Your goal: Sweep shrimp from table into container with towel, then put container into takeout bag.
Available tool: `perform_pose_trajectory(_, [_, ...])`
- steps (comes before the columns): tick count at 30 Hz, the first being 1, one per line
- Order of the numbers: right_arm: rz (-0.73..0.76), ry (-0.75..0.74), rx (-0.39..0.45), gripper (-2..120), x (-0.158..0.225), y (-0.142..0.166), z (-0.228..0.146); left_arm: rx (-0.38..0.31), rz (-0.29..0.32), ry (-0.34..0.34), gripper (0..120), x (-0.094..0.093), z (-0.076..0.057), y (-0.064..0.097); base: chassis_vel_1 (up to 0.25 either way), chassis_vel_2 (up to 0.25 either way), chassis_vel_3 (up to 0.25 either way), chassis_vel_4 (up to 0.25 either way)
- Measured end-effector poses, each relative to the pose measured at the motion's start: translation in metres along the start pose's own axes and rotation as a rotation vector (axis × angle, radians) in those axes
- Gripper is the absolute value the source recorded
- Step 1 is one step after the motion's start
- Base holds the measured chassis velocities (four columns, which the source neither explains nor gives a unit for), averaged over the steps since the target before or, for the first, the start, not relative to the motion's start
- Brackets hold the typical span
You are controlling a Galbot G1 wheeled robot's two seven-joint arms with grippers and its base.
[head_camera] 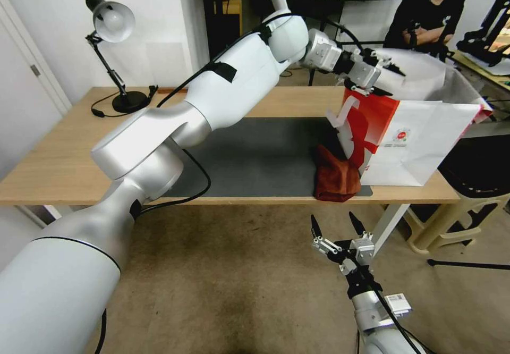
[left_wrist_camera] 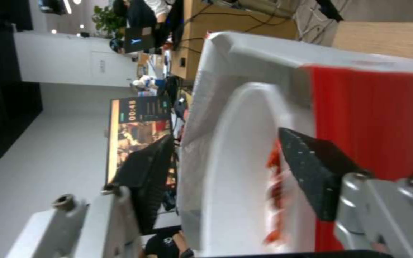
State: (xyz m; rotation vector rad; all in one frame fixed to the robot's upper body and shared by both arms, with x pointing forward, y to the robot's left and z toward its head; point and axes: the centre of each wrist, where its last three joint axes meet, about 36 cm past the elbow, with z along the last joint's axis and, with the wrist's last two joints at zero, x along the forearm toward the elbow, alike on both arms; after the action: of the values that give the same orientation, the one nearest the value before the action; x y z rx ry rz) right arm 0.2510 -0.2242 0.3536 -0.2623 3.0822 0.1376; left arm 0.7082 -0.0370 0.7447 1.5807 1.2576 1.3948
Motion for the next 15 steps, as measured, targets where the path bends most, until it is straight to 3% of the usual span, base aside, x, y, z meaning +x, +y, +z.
perform_pose_trajectory(5, [-0.005,0.003,-0.001,100,0.0,0.001,0.0,0.083,-0.089,-0.027,74,-0.003,0.0,-0.002,0.0,0.0,0.0,0.0])
perform_pose_trajectory(7, [-0.007,0.004,-0.001,100,0.0,0.001,0.0,0.226,-0.208,-0.045,88,-0.01,-0.002,-0.007,0.0,0.0,0.0,0.0])
perform_pose_trajectory(9, [-0.008,0.005,-0.001,100,0.001,0.001,0.0,0.26,-0.235,-0.048,90,-0.011,-0.001,-0.008,0.0,0.0,0.0,0.0])
perform_pose_trajectory(12, [-0.011,0.007,-0.003,100,0.001,0.002,0.001,0.504,-0.439,-0.039,99,-0.025,-0.003,-0.026,0.0,0.0,0.0,0.0])
perform_pose_trajectory(13, [-0.011,0.007,-0.003,100,0.001,0.002,0.001,0.504,-0.439,-0.039,99,-0.025,-0.003,-0.026,0.0,0.0,0.0,0.0])
perform_pose_trajectory(15, [-0.014,0.007,-0.004,100,0.001,0.003,0.0,0.66,-0.532,-0.007,100,-0.033,-0.01,-0.036,0.0,0.0,0.0,0.0])
